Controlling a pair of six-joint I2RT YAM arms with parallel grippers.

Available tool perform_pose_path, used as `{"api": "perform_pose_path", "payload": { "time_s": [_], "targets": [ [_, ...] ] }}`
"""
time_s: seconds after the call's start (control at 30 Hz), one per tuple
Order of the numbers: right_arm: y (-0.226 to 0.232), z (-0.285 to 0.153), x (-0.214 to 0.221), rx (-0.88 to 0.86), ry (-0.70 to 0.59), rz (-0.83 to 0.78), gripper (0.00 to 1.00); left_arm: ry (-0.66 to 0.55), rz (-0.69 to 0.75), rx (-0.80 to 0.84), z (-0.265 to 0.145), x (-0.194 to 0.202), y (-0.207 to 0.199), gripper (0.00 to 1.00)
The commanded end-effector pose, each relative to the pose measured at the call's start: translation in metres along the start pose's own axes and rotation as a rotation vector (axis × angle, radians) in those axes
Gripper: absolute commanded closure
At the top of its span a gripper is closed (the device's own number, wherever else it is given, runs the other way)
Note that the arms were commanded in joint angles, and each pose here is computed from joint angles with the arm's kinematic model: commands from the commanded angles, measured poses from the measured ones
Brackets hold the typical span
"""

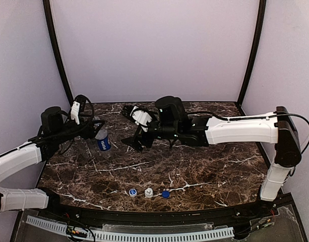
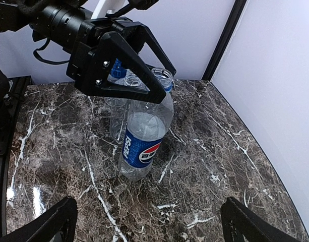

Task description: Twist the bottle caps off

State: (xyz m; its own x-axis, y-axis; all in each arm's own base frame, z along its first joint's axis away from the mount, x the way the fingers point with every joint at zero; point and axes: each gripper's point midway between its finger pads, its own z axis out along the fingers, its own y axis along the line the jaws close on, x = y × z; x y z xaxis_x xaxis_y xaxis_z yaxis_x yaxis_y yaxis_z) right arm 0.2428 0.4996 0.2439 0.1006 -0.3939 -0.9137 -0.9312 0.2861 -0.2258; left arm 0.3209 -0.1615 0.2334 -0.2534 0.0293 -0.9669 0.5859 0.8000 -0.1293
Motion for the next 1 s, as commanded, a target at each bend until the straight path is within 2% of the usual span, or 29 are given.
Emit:
{"api": "perform_pose_path", "payload": {
  "time_s": [0.0, 0.03, 0.13, 0.3, 0.43, 0.63, 0.8, 0.9, 0.93, 0.97],
  "targets": [
    [-0.002, -0.003, -0.004, -0.004, -0.009, 0.0, 0.01, -0.014, 0.034, 0.011, -0.003, -0.004, -0.003, 0.21],
    [-0.001, -0.003, -0.004, -0.003, -0.009, 0.0, 0.01, -0.017, 0.041, 0.013, -0.004, -0.005, -0.003, 0.19],
    [-0.005, -0.004, -0.006, 0.015, -0.008, 0.011, 0.01, -0.035, 0.056, 0.028, -0.005, -0.012, -0.006, 0.03],
    [-0.051, -0.015, 0.003, 0.168, 0.032, 0.148, 0.01, -0.109, 0.146, 0.051, -0.014, -0.041, -0.015, 0.01],
    [-0.103, -0.046, 0.022, 0.338, 0.06, 0.282, 0.01, -0.184, 0.18, -0.005, -0.031, -0.071, -0.014, 0.01],
    [-0.164, -0.133, 0.07, 0.579, 0.129, 0.46, 0.01, -0.208, 0.126, -0.122, -0.067, -0.081, 0.001, 0.01],
    [-0.18, -0.216, 0.127, 0.781, 0.179, 0.583, 0.01, -0.191, -0.01, -0.3, -0.097, -0.049, 0.046, 0.01],
    [-0.179, -0.268, 0.16, 0.907, 0.184, 0.66, 0.01, -0.164, 0.004, -0.412, -0.116, -0.027, 0.066, 0.01],
    [-0.175, -0.284, 0.17, 0.945, 0.184, 0.67, 0.01, -0.105, 0.035, -0.448, -0.117, -0.01, 0.071, 0.01],
    [-0.172, -0.298, 0.178, 0.982, 0.176, 0.674, 0.01, -0.094, 0.048, -0.497, -0.126, -0.006, 0.079, 0.01]
  ]
}}
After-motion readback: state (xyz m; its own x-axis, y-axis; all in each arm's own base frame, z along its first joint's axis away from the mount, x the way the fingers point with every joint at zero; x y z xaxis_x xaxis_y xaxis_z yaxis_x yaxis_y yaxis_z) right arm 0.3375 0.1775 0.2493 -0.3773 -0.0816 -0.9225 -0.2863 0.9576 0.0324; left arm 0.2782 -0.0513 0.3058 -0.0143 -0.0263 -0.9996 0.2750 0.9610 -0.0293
